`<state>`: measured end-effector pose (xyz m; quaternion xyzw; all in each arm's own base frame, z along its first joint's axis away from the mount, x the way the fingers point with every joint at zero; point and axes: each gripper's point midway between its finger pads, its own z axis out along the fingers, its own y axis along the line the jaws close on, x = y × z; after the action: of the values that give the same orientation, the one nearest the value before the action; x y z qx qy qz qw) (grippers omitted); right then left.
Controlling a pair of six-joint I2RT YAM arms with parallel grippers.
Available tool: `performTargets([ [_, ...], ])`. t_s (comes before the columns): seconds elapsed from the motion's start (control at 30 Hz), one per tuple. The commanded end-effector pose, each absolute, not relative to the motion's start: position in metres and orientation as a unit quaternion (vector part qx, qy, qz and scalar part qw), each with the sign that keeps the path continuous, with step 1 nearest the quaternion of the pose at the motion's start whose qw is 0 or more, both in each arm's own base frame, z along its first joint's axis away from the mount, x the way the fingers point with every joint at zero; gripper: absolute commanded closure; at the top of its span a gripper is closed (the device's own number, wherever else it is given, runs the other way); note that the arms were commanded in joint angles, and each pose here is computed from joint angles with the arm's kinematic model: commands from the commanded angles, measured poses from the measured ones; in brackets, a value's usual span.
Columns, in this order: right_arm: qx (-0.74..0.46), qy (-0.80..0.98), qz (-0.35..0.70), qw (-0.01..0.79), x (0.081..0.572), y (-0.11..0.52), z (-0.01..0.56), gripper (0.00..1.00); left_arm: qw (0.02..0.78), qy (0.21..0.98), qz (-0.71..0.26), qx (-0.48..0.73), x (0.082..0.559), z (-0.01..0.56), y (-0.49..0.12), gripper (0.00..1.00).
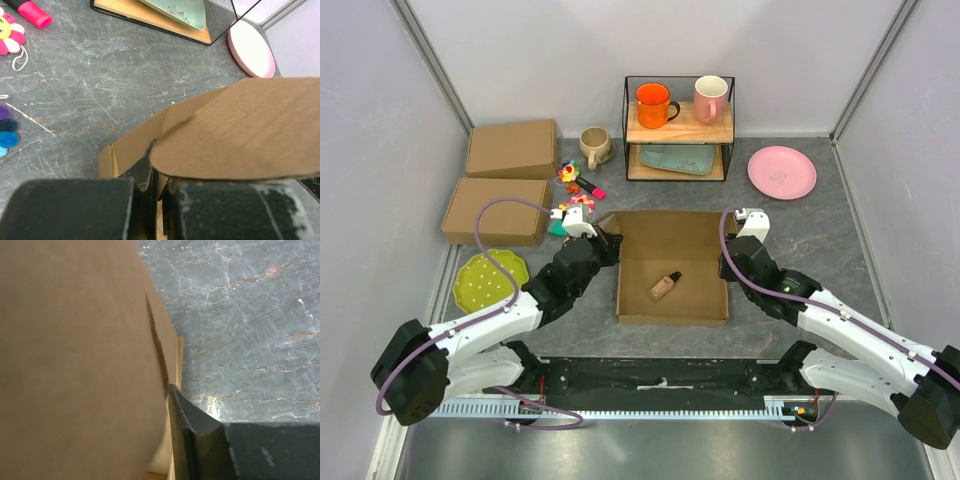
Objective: Fold the paper box
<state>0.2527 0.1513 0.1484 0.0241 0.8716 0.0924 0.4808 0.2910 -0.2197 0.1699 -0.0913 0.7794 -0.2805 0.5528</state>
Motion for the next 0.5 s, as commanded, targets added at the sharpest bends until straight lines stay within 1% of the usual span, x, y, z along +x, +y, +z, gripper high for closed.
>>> performTargets([
  [0.0,0.014,0.881,0.063,0.468,0.248,0.143,0.138,0.67,0.532,0.801,-0.271,-0.035,0.284,0.161,-0.235,0.98],
  [0.1,0.015,0.882,0.058,0.467,0.249,0.142,0.135,0.66,0.537,0.805,-0.253,-0.017,0.285,0.16,-0.235,0.98],
  [0.47,0.017,0.883,0.058,0.466,0.251,0.149,0.129,0.71,0.554,0.806,-0.21,0.008,0.28,0.168,-0.254,0.97],
])
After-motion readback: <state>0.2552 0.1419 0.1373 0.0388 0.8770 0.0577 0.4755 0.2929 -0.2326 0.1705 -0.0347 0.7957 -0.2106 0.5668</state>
